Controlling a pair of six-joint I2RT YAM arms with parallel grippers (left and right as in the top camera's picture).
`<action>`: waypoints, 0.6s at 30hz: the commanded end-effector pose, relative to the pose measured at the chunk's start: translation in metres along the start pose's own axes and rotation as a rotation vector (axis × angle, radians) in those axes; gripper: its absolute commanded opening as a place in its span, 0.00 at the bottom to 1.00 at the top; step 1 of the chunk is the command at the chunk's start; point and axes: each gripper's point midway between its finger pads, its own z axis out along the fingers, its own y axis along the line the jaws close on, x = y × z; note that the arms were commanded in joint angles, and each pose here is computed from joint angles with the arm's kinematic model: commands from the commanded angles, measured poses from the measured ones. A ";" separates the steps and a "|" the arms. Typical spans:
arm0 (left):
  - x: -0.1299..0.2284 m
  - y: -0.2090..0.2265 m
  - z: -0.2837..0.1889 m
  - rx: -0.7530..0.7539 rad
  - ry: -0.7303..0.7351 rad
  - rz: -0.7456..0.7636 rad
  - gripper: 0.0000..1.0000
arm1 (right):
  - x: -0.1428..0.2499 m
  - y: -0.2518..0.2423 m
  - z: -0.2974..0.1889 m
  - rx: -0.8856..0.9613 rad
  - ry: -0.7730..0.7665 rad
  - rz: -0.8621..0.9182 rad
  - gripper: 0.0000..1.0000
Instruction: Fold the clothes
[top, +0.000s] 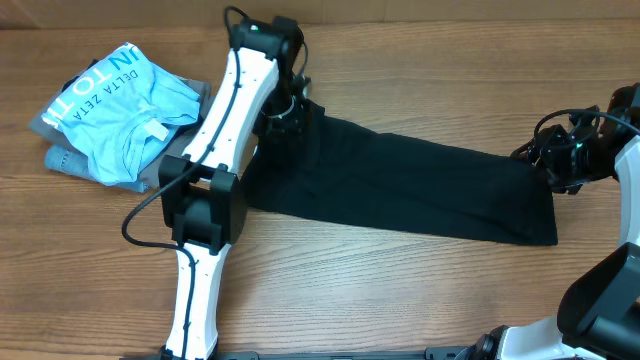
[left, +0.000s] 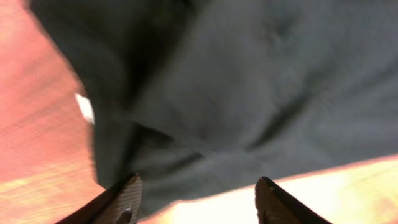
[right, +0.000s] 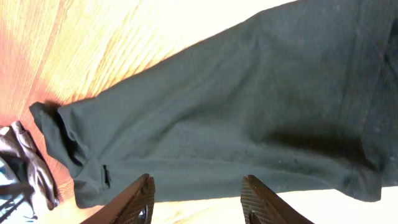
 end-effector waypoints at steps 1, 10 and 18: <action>-0.016 0.034 0.009 -0.059 -0.050 0.011 0.72 | -0.001 0.006 -0.006 -0.008 -0.022 -0.030 0.49; -0.035 0.011 0.049 0.129 -0.106 0.203 0.71 | -0.001 0.006 -0.006 -0.008 -0.022 -0.030 0.50; -0.012 0.010 0.073 0.163 -0.017 0.226 0.20 | -0.002 0.006 -0.006 -0.008 -0.023 -0.030 0.51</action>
